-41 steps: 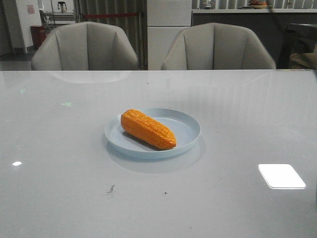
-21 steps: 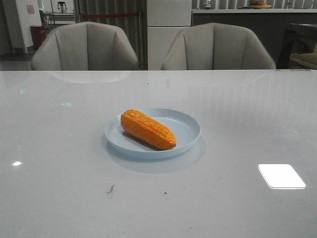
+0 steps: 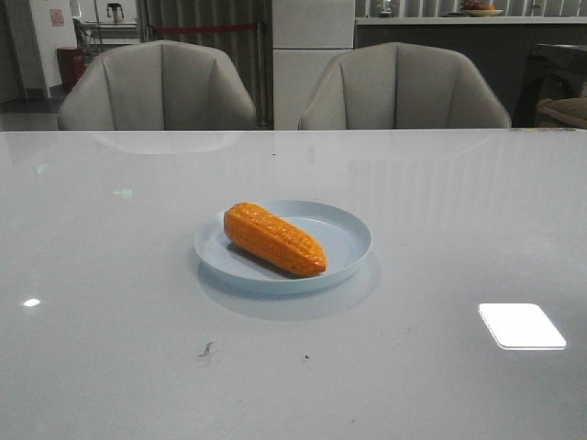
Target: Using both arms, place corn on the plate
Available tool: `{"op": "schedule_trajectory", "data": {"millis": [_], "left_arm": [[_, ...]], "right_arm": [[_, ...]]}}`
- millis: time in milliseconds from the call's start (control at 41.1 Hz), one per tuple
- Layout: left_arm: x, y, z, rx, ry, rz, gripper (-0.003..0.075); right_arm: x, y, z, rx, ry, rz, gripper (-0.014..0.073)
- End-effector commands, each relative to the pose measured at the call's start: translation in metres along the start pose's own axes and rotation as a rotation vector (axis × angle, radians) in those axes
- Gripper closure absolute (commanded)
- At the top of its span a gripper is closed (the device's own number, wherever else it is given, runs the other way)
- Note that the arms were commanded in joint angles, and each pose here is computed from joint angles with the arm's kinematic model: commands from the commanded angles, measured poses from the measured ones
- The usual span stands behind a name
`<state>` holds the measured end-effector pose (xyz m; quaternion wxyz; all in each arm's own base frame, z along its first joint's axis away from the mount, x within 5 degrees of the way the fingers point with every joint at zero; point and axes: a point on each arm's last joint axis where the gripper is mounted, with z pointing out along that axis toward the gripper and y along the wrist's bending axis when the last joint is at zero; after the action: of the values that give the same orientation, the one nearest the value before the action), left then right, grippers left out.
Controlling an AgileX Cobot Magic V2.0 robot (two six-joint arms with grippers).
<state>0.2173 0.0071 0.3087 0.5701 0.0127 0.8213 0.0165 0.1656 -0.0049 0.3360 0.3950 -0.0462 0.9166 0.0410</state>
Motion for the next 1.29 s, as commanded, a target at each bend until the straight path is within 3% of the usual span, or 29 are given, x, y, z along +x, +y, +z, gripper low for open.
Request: {"op": "schedule_trajectory", "data": {"millis": [0,146,1144,1265], "left_arm": [[-0.016,0.002,-0.006,-0.024,-0.091,0.044,0.0193],[-0.014,0.002,-0.006,-0.018,-0.068,0.06,0.0193],[-0.015,0.0,-0.008,-0.01,-0.077,0.063,0.0194],[-0.021,0.0,-0.02,-0.014,-0.122,0.065,0.0254]], "right_arm": [[0.008,0.001,-0.01,0.039,-0.118,-0.011,-0.0017],[0.023,0.003,-0.01,0.046,-0.127,-0.009,-0.0017],[0.022,0.003,-0.011,0.048,-0.137,-0.009,-0.0017],[0.022,0.003,-0.011,0.048,-0.137,-0.009,-0.0017]]}}
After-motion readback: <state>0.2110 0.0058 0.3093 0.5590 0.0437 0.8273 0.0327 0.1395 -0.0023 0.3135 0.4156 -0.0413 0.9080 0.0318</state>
